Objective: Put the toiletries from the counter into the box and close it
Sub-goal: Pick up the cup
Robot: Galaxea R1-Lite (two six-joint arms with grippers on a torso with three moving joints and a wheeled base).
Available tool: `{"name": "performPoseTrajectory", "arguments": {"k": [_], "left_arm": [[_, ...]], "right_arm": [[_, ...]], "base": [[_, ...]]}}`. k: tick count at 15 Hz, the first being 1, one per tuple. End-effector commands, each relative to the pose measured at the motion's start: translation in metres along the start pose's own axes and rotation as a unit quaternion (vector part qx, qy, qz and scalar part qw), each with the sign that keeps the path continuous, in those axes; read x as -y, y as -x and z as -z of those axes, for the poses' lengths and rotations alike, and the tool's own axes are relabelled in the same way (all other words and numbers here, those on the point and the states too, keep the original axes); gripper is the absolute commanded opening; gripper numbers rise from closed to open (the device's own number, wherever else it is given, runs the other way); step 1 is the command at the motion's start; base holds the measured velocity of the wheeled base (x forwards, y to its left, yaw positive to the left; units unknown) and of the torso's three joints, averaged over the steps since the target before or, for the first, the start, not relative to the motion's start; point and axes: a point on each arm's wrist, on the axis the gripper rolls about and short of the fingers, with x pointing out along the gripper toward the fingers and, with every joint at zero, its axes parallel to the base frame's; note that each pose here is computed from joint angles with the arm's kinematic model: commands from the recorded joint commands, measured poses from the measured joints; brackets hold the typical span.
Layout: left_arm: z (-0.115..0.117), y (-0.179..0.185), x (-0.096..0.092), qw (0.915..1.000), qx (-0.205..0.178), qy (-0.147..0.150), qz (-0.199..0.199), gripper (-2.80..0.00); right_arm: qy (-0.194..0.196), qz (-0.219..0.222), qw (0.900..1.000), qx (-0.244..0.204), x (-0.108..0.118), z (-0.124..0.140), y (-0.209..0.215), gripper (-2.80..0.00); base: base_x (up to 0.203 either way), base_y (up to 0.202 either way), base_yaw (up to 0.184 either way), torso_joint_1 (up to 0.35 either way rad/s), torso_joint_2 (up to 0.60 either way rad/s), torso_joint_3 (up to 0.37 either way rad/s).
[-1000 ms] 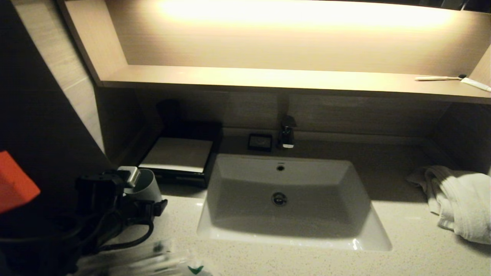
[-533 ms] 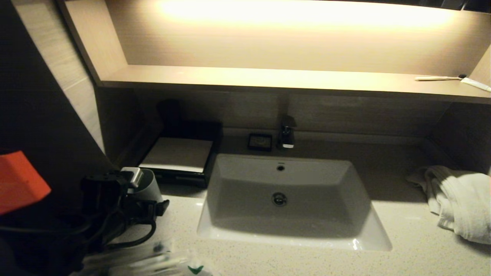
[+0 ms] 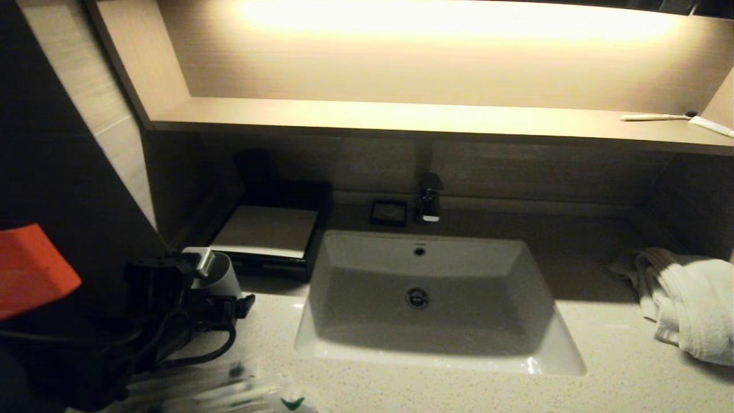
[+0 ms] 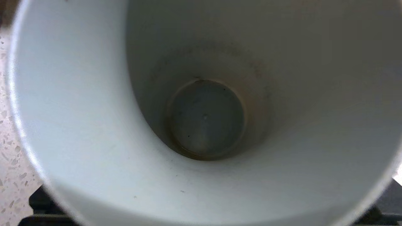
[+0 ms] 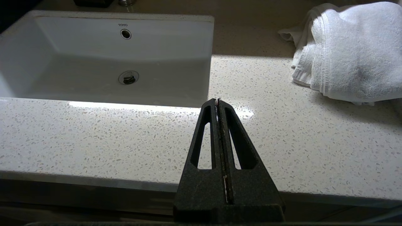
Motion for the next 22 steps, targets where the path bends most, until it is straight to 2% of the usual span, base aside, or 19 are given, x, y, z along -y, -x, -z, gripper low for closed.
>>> {"name": "performPoseTrajectory", "arguments": {"k": [1,13,17,22], "left_arm": [[-0.001,-0.001,0.0,1.0,0.003,0.0,0.0,0.0],[0.005,-0.006,0.0,0.9999,-0.008,0.005,-0.002,0.0],[0.007,-0.014,0.0,0.9998,0.015,0.008,-0.006,0.0],[0.008,-0.015,-0.001,0.9998,0.017,0.009,-0.006,0.0]], "right_arm": [[0.0,0.0,1.0,0.0,0.0,0.0,0.0,-2.8],[0.0,0.0,1.0,0.0,0.0,0.0,0.0,-2.8],[0.0,0.0,1.0,0.0,0.0,0.0,0.0,-2.8],[0.0,0.0,1.0,0.0,0.0,0.0,0.0,-2.8]], "base": [[0.0,0.0,0.0,0.0,0.0,0.0],[0.0,0.0,0.0,0.0,0.0,0.0],[0.0,0.0,0.0,0.0,0.0,0.0],[0.0,0.0,0.0,0.0,0.0,0.0]]}}
